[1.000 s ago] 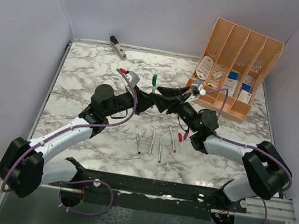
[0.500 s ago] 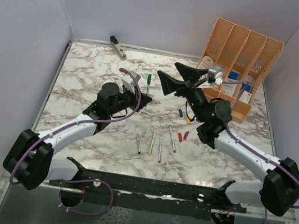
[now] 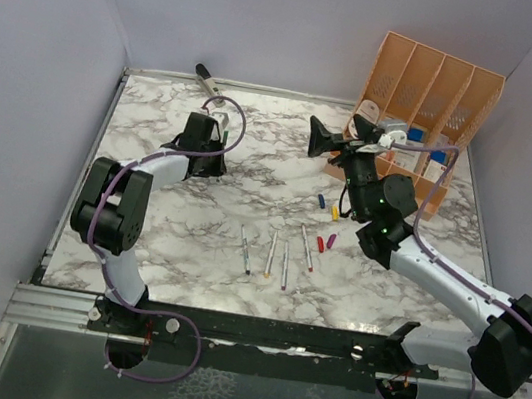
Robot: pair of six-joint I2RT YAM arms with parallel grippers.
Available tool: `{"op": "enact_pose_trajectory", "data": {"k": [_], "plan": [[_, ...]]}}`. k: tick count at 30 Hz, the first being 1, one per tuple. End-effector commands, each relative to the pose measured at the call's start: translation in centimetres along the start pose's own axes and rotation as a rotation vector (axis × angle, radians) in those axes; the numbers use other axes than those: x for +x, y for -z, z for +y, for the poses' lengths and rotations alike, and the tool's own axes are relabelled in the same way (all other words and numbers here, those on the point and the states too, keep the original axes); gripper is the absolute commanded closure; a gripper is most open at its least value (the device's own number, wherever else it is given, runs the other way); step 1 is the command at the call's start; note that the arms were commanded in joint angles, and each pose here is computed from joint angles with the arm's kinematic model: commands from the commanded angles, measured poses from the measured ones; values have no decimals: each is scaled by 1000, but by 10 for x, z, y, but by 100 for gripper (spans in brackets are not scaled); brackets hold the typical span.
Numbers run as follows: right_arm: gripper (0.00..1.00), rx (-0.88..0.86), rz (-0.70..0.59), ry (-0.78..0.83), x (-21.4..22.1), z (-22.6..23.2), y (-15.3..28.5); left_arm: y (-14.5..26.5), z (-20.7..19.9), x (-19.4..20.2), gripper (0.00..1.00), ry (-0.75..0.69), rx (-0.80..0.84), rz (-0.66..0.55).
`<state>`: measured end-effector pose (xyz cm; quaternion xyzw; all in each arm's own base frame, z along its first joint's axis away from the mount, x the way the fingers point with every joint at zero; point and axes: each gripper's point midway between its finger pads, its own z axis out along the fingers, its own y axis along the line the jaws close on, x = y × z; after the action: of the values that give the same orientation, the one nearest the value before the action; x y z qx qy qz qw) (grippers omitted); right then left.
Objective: Insert the pens into the pen caps
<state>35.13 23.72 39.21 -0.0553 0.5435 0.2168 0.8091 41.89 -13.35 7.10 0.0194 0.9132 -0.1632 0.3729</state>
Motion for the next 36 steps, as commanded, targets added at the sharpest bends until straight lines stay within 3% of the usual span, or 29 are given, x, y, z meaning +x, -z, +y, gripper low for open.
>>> {"op": "enact_pose_trajectory", "data": {"k": [1, 6, 13, 19, 21, 30, 36], "plan": [[0, 128, 231, 120, 63, -26, 8, -17, 18, 34, 99, -8, -48, 175], [6, 134, 394, 129, 106, -27, 19, -30, 26, 42, 87, -1, -65, 247], [18, 32, 794, 94, 209, -11, 76, -35, 23, 43, 64, 25, -35, 245], [21, -135, 948, 158, 249, 39, 129, -29, 19, 37, 23, 30, -22, 217], [22, -177, 993, 213, 261, 57, 146, -26, 17, 34, 4, 30, -20, 205], [28, -252, 1107, 200, 293, 95, 195, -6, 20, 19, 1, 26, -54, 122], [30, -282, 1131, 173, 302, 106, 204, 25, 22, -14, 1, 20, -107, -32]]}}
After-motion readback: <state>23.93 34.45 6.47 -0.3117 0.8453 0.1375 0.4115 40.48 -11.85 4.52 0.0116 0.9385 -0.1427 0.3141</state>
